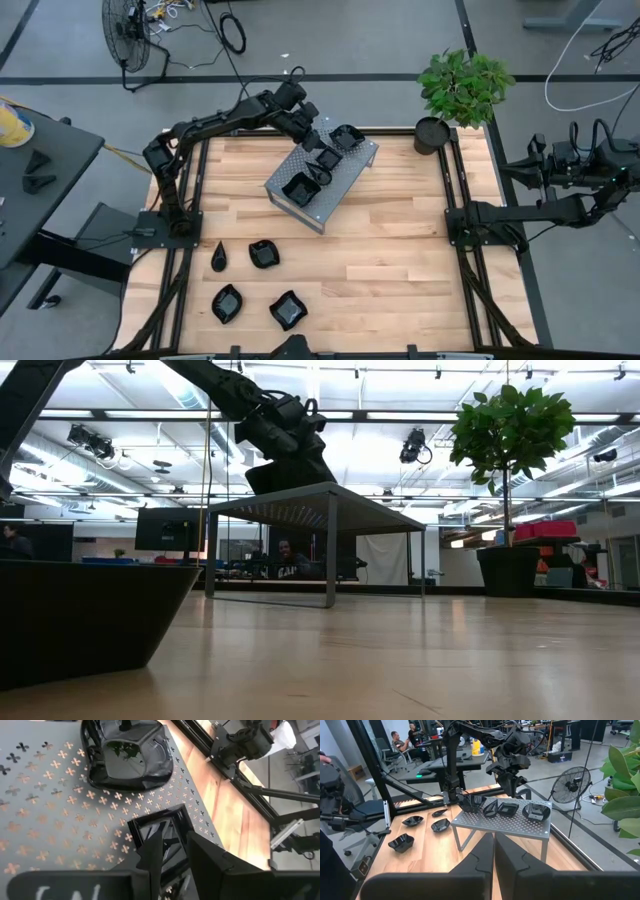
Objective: Pick & Place Mini shaped plates
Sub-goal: Stack the black leaf shaped plate on top of the black leaf shaped plate on the shelf
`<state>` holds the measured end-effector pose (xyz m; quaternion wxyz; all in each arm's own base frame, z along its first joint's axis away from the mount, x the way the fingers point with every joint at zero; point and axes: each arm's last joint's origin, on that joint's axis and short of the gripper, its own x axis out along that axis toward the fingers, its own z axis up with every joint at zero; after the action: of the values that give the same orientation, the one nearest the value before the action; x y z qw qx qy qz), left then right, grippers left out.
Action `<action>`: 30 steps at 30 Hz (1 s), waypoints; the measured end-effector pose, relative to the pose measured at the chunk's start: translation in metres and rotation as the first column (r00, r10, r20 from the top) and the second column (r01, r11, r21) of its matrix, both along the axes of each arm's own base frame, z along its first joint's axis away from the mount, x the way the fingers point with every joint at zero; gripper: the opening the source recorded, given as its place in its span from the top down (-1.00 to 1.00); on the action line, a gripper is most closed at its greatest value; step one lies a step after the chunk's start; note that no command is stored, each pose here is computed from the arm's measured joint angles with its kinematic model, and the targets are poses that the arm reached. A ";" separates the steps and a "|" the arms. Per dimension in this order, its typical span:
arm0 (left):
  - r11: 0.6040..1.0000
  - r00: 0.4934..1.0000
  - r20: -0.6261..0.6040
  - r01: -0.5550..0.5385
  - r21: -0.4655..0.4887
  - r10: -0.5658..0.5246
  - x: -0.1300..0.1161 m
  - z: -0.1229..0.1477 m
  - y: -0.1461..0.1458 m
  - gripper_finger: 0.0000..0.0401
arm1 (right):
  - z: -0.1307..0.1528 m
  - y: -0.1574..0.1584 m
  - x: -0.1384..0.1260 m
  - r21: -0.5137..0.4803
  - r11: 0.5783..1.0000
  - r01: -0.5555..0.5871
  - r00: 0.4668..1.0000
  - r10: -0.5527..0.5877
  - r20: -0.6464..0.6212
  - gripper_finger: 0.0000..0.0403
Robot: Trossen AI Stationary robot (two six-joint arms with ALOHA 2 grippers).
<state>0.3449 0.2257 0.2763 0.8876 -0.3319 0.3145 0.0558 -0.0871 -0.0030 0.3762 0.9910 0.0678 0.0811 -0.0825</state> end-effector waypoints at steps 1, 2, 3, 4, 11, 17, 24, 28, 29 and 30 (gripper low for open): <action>1.000 1.000 0.000 0.002 -0.003 -0.002 -0.001 0.001 0.000 0.52 | 0.000 0.000 0.000 0.000 1.000 0.000 1.000 0.000 0.000 0.90; 1.000 1.000 0.005 0.003 -0.001 -0.003 -0.002 0.004 -0.001 0.52 | 0.000 0.000 0.000 0.000 1.000 0.000 1.000 0.000 0.000 0.90; 1.000 1.000 0.005 0.002 0.000 -0.002 -0.004 0.006 -0.002 0.52 | 0.000 0.000 0.000 0.000 1.000 0.000 1.000 0.000 0.000 0.90; 1.000 1.000 0.003 0.004 -0.001 -0.004 -0.006 0.009 -0.003 0.52 | 0.000 0.000 0.000 0.000 1.000 0.000 1.000 0.000 0.000 0.90; 1.000 1.000 0.024 -0.005 0.022 0.004 -0.023 0.034 -0.010 0.52 | 0.000 0.000 0.000 0.000 1.000 0.000 1.000 0.000 0.000 0.90; 0.996 0.999 0.050 0.017 0.084 -0.021 -0.039 0.059 -0.022 0.52 | 0.000 0.000 0.000 0.000 1.000 0.000 1.000 0.000 0.000 0.90; 0.985 0.998 0.027 0.050 0.167 -0.056 -0.059 0.078 -0.036 0.52 | 0.000 0.000 0.000 0.000 1.000 0.000 1.000 0.000 0.000 0.90; 0.971 0.998 -0.031 0.063 0.230 -0.057 -0.066 0.084 -0.047 0.52 | 0.000 0.000 0.000 0.000 1.000 0.000 1.000 0.000 0.000 0.90; 0.966 0.997 -0.050 0.068 0.249 -0.057 -0.067 0.085 -0.050 0.52 | 0.000 0.000 0.000 0.000 1.000 0.000 1.000 0.000 0.000 0.90; 0.963 0.996 -0.072 0.072 0.260 -0.055 -0.069 0.085 -0.053 0.52 | 0.000 0.000 0.000 0.000 1.000 0.000 1.000 0.000 0.000 0.90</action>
<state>0.2759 0.1728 0.3612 0.9145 -0.1992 0.3431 0.0791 -0.0871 -0.0030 0.3762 0.9909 0.0679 0.0812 -0.0827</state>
